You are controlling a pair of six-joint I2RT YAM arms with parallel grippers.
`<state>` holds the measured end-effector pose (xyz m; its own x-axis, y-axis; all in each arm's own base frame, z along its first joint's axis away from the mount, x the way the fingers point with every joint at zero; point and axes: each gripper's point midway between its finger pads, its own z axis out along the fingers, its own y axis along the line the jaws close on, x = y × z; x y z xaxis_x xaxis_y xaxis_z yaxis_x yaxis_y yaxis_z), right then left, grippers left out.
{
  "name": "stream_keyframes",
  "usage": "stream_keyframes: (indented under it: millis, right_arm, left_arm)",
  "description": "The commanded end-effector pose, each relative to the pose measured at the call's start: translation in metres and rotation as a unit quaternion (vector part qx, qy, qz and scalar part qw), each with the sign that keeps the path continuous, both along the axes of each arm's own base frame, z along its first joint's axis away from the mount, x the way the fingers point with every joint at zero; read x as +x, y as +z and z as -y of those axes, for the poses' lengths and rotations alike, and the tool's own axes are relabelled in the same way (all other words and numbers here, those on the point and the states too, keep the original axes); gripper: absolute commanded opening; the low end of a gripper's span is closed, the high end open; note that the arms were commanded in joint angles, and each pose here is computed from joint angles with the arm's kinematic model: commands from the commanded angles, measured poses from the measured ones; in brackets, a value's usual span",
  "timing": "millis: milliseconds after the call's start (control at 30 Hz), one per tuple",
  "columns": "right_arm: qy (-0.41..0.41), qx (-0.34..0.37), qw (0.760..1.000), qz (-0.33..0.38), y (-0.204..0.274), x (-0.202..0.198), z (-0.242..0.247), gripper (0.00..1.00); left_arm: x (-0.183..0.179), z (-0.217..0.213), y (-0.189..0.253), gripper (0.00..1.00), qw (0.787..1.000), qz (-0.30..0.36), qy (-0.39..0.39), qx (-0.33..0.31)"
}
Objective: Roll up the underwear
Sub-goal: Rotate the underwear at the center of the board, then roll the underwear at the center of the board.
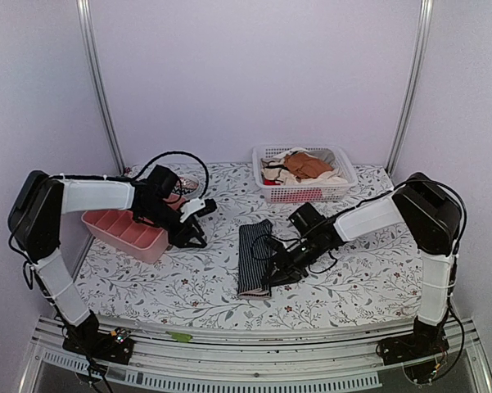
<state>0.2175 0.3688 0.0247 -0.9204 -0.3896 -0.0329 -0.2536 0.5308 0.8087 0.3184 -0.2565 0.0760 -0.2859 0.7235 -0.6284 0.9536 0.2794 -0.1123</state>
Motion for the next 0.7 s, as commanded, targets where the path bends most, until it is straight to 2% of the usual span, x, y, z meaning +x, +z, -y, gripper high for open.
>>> stream_keyframes:
  millis: [0,67,167,333,467,567,667]
  right_arm:
    - [0.028,0.011,0.999,-0.021,-0.007,-0.022,-0.022,0.37]
    - [0.027,0.005,0.999,-0.025,-0.006,-0.03,-0.015,0.39]
    - [0.006,-0.011,1.0,0.009,0.005,-0.034,0.005,0.45]
    - [-0.027,0.001,0.996,0.082,0.043,-0.026,0.016,0.46]
    - [-0.043,0.035,0.994,0.094,0.063,-0.007,-0.005,0.44]
    - [-0.041,0.047,0.993,0.097,0.066,0.006,-0.026,0.41]
    - [-0.026,0.065,0.993,0.096,0.07,0.018,-0.053,0.38]
  left_arm:
    - [-0.026,0.002,0.007,0.45,0.999,-0.003,-0.03,-0.035]
    - [-0.036,0.001,0.009,0.45,0.998,0.0,-0.039,-0.044]
    - [-0.056,0.004,0.015,0.47,0.996,0.017,-0.069,-0.062]
    - [-0.084,0.018,0.028,0.5,0.983,0.099,-0.121,-0.092]
    - [-0.106,0.03,0.026,0.52,0.97,0.142,-0.162,-0.109]
    - [-0.119,0.037,0.011,0.49,0.964,0.16,-0.196,-0.079]
    - [-0.125,0.038,0.011,0.47,0.956,0.176,-0.223,-0.078]
